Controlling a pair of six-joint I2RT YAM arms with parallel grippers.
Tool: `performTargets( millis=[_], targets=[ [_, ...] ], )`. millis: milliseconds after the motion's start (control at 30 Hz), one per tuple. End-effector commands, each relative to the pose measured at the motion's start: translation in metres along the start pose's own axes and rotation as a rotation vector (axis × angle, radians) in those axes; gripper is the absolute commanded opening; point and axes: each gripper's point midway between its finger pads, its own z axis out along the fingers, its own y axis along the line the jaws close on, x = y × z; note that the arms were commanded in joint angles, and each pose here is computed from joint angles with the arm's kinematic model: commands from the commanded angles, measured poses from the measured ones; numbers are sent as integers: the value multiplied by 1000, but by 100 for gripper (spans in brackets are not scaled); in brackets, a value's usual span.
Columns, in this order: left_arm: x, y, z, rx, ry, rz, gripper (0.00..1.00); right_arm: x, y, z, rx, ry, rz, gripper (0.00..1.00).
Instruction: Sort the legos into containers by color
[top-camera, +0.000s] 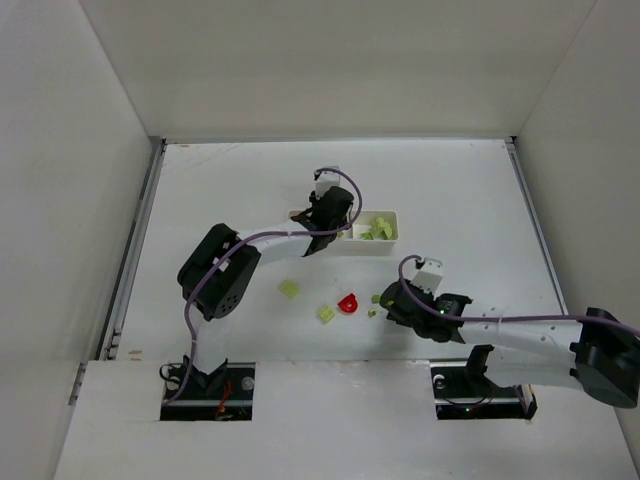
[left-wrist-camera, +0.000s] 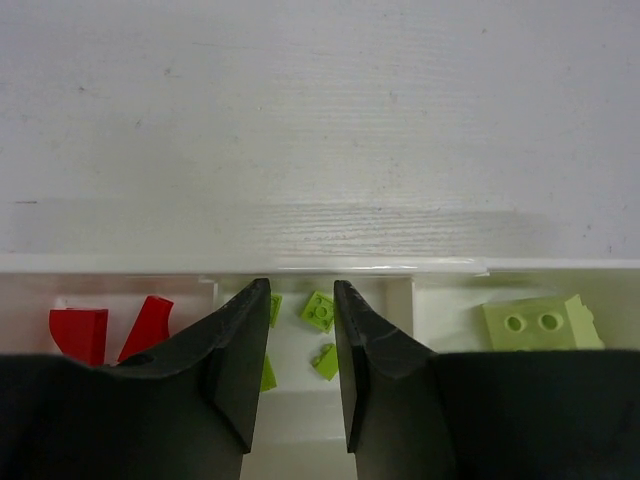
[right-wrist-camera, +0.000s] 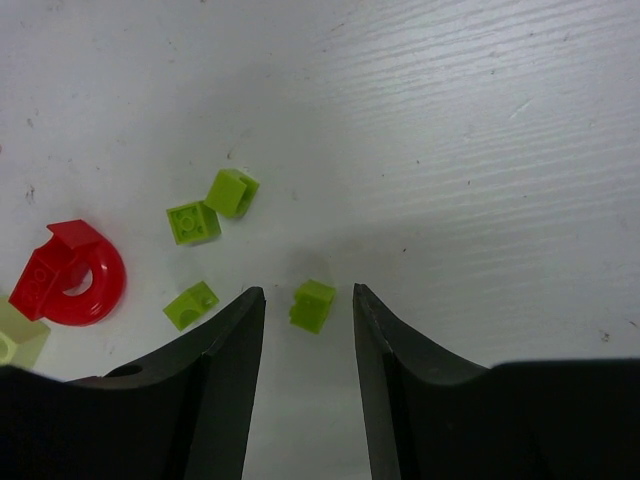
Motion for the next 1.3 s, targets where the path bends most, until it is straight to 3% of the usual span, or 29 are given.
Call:
performTargets(
  millis=[0,267,600,733,867,1033,1167,1267],
  targets=[
    [-42,-15,-23,60,-83,-44,30,0,10,2,-38,6,29,46],
    [-62,-27,-79,148,-144,-57,36,12,16,6,-50,53,19,39],
    [-5,-6,-127,199,-71,7,45,12,19,15,-26,53,-37,25],
    [18,6,-150,223,-36,45,49,11,19,17,0,49,-77,13],
    [35,10,-167,254,-9,47,52,-22,27,-4,-28,-28,-67,12],
    [56,-15,-182,345,11,84,53,-90,56,-14,-101,-157,-67,12],
    [72,-13,-185,341,-4,82,52,-157,110,-17,-265,-272,-29,12],
    [78,4,-185,284,-16,28,52,-183,147,-15,-360,-285,11,13]
  ],
)
